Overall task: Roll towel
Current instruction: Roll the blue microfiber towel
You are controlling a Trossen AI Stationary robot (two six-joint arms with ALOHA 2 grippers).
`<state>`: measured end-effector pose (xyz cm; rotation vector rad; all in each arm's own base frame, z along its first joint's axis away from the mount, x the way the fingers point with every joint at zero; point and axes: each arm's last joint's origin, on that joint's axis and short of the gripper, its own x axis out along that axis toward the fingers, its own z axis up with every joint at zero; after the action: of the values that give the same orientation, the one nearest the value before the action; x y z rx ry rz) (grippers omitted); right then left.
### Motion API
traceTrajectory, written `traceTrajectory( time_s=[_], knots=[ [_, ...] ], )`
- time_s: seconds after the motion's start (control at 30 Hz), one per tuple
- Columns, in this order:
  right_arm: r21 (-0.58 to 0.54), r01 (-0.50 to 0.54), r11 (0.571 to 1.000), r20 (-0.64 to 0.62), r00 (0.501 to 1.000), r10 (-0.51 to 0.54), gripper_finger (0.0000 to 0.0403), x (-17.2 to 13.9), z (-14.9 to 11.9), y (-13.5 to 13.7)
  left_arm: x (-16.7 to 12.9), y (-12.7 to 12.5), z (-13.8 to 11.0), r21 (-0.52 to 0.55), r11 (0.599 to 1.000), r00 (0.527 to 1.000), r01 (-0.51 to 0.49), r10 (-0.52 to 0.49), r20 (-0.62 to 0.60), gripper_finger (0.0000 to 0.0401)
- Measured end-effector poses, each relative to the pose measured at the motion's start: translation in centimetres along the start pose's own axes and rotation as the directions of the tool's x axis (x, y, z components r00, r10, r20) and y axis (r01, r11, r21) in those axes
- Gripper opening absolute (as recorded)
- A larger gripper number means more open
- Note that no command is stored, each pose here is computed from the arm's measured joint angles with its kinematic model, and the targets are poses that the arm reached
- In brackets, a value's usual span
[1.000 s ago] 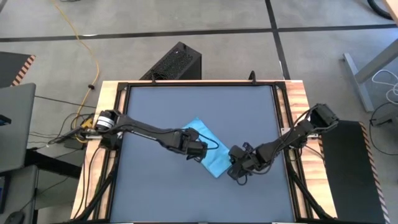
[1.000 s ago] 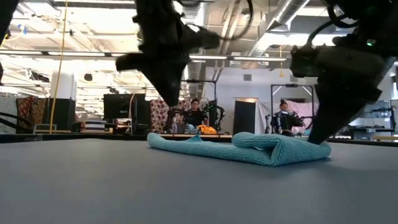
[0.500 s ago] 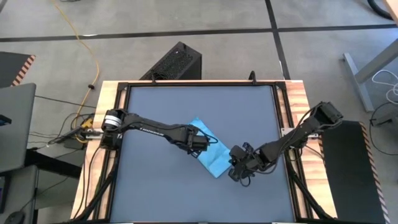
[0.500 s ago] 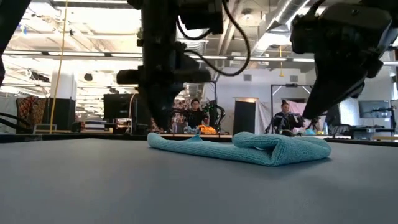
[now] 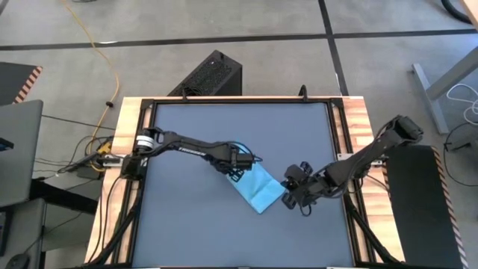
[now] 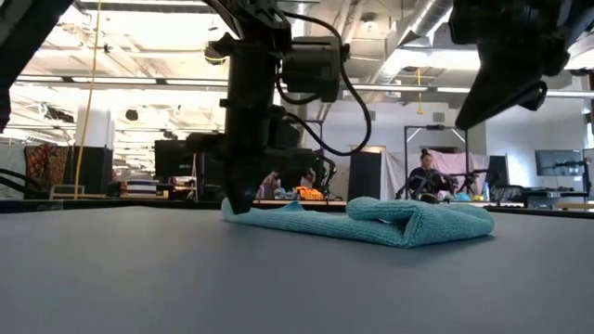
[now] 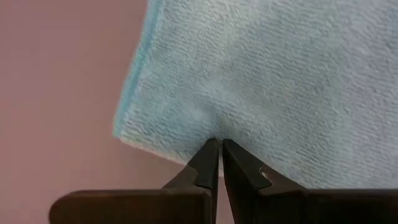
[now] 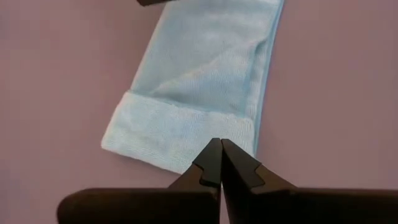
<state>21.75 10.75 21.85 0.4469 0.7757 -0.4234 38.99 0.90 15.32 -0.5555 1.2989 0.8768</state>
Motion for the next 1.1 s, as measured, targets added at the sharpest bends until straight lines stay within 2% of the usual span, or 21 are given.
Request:
traceTrajectory(
  time_s=[0.33,0.57,0.73,0.87,1.0,1.1],
  knots=[
    [-0.010,-0.026,1.000,0.016,1.000,0.026,0.0028,-1.4,0.0,-0.2,0.9,2.0,3.1,-0.025,1.000,0.999,0.003,-0.002,0.037,0.0013],
    [-0.015,-0.012,1.000,0.013,1.000,0.012,0.0028,-1.3,-0.1,-0.3,1.6,3.8,5.8,-0.072,0.995,0.997,0.068,-0.064,0.047,0.0013],
    [-0.023,0.001,1.000,0.005,1.000,-0.001,0.0028,-1.3,-0.1,-0.4,2.0,4.5,7.5,-0.113,0.986,0.989,0.119,-0.107,0.106,0.0013],
    [-0.031,0.015,0.999,-0.002,1.000,-0.015,0.0028,-1.3,-0.2,-0.6,2.0,4.8,9.0,-0.148,0.968,0.969,0.203,-0.177,0.173,0.0013],
    [-0.041,0.030,0.999,-0.012,0.999,-0.031,0.0028,-1.3,-0.3,-0.8,3.4,4.4,10.4,-0.164,0.935,0.936,0.316,-0.278,0.218,0.0013],
    [-0.050,0.045,0.998,-0.021,0.999,-0.046,0.0028,-1.3,-0.4,-0.9,4.6,3.5,11.4,-0.168,0.884,0.886,0.436,-0.389,0.252,0.0013]
  ],
)
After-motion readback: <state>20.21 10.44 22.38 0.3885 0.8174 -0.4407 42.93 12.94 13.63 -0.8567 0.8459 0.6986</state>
